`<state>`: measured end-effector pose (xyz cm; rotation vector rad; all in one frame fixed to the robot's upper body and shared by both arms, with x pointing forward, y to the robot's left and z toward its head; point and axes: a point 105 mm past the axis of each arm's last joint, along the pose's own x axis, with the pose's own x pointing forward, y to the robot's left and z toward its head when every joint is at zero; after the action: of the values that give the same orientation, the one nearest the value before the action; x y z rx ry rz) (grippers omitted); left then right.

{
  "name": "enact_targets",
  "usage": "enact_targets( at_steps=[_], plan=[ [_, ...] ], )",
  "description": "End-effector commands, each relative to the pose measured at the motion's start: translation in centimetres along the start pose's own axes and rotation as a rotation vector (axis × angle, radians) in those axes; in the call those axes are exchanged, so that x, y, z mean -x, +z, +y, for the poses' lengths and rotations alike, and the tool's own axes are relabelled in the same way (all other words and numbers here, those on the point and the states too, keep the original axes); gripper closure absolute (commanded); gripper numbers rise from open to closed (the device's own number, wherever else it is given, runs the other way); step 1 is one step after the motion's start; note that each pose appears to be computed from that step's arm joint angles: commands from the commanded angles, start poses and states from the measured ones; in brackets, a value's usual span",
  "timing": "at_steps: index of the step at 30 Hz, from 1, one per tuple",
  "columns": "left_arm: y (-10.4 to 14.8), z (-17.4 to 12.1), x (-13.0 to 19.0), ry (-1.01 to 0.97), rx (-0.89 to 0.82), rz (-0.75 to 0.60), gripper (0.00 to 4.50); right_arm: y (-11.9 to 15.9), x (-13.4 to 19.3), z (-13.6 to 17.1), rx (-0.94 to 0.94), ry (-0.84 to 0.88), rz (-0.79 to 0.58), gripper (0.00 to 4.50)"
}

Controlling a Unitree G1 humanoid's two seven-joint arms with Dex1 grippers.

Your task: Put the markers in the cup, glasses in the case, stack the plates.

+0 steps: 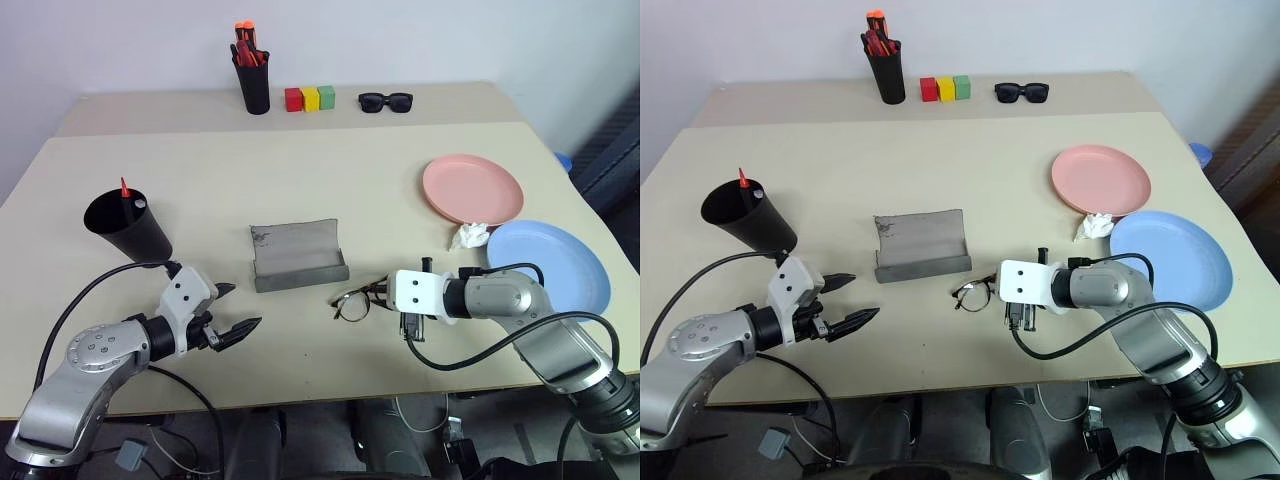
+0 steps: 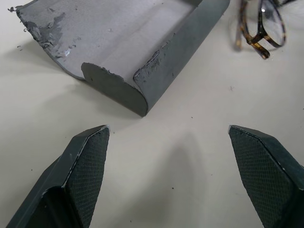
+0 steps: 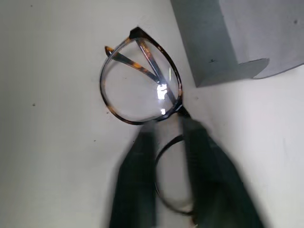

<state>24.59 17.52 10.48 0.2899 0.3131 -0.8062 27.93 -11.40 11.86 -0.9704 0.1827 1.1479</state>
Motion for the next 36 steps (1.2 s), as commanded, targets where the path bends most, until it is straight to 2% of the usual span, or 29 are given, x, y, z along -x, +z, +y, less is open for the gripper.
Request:
enact_targets(
  at_steps=[1,7,15,18,21,26,31,36],
  plan=[
    [0.9,-0.4,-0.1,-0.008,-0.040,-0.033,0.38,0.9,0.5,-0.6,0.073,-0.018,-0.015,2.21],
    [0.9,-0.4,-0.2,-0.010,-0.040,-0.036,0.38,1.2,0.4,-1.1,0.098,-0.031,-0.023,2.21],
    [0.9,-0.4,-0.3,-0.004,-0.037,-0.040,0.38,-0.1,-1.1,-1.2,0.178,-0.026,0.004,2.21],
    [0.9,-0.4,-0.2,0.002,-0.035,-0.041,0.38,0.0,-1.2,-1.2,0.173,-0.025,-0.011,3.07],
    [0.8,-0.4,-0.2,0.008,-0.032,-0.040,0.38,0.1,-1.3,-1.2,0.179,-0.021,-0.014,4.44],
    [0.8,-0.1,0.1,0.039,-0.025,-0.048,0.38,0.7,-0.7,-1.8,0.185,-0.046,-0.023,4.44],
    [0.6,1.6,1.2,0.126,-0.008,-0.059,0.38,3.3,0.7,-3.0,0.086,-0.081,-0.118,4.44],
    [-0.8,2.5,2.3,0.162,-0.014,-0.014,0.38,9.6,1.1,-5.7,-0.025,-0.120,-0.340,4.44]
  ],
)
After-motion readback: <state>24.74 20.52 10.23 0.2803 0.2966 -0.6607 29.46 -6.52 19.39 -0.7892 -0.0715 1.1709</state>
